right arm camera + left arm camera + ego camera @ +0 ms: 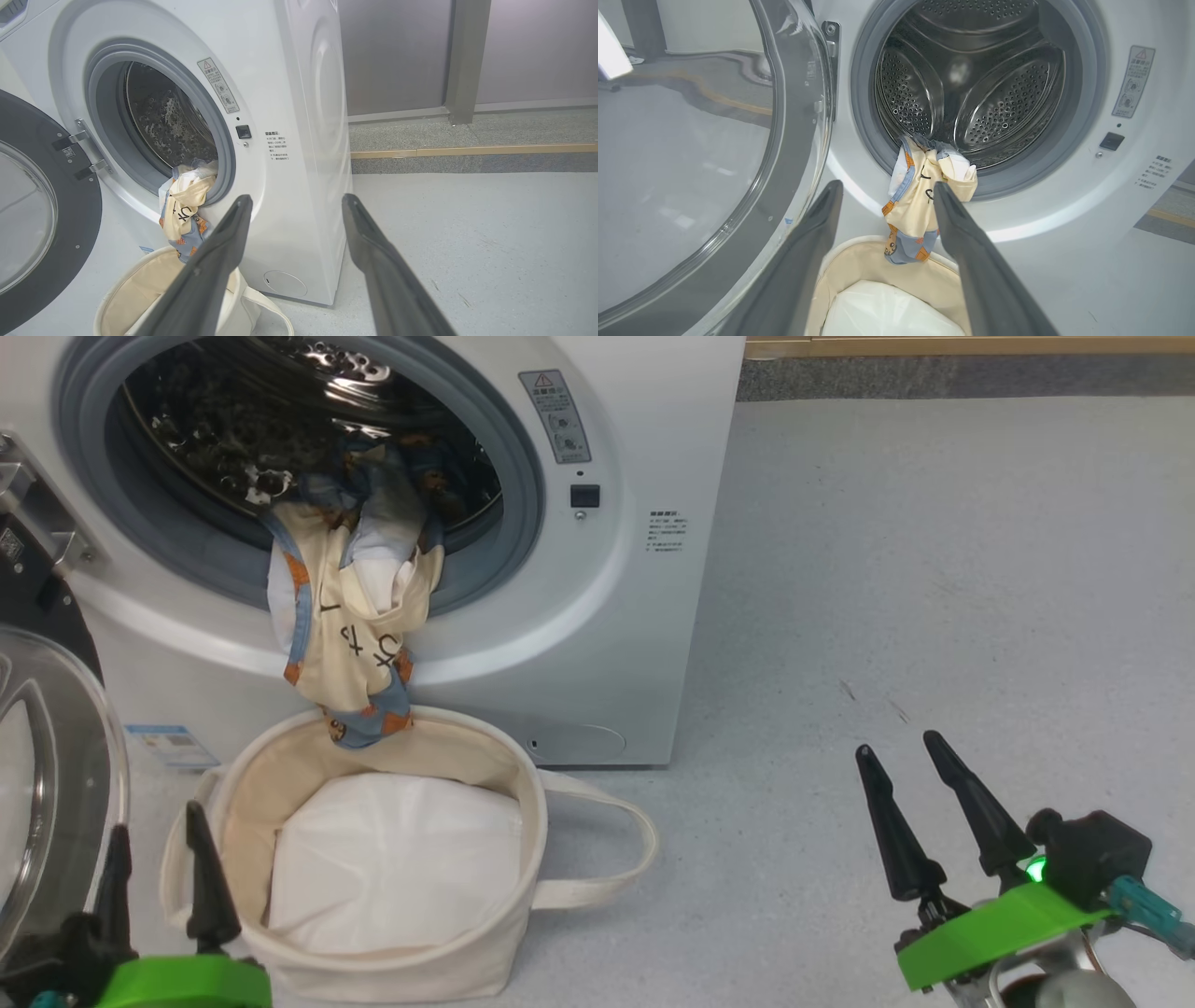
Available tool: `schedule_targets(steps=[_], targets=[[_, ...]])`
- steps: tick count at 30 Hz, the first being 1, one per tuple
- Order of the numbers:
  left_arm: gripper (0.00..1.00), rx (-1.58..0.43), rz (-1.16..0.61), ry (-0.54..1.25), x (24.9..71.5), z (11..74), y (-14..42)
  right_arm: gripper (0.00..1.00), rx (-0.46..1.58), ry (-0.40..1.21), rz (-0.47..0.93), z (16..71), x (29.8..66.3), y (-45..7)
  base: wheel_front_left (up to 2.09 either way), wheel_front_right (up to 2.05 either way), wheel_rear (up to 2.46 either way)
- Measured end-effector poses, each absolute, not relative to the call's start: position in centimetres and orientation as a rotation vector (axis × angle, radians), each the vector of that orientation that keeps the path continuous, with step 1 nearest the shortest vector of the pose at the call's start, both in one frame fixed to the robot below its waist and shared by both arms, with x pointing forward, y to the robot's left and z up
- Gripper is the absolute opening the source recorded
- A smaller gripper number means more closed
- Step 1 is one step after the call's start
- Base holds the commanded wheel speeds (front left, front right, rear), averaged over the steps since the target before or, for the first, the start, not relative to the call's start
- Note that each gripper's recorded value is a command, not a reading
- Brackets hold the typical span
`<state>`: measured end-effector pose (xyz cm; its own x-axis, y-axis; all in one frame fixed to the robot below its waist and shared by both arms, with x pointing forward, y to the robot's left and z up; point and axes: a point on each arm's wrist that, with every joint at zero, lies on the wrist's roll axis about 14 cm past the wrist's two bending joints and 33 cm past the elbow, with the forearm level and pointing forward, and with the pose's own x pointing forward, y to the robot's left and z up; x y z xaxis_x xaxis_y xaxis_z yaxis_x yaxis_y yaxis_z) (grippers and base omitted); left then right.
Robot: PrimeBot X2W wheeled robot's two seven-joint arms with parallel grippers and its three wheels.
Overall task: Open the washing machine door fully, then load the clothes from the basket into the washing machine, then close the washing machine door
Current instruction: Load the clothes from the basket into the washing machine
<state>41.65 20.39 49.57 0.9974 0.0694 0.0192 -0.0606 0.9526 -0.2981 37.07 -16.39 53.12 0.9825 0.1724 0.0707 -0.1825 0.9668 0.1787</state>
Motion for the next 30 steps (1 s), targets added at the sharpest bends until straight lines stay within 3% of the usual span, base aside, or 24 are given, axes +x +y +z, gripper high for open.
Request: schedule_targets(steps=[20,30], targets=[[1.00,-0.205,-0.108,0.080,42.3,47.8,16.7,1.00,0.191,-0.036,0.152,52.4,37.3,-16.9,0.00,0.00,0.00],[1.00,-0.175,-0.248,0.107,48.6,48.2,12.8,1.00,0.185,-0.005,0.121,51.1,38.3,-17.5,0.00,0.00,0.00]])
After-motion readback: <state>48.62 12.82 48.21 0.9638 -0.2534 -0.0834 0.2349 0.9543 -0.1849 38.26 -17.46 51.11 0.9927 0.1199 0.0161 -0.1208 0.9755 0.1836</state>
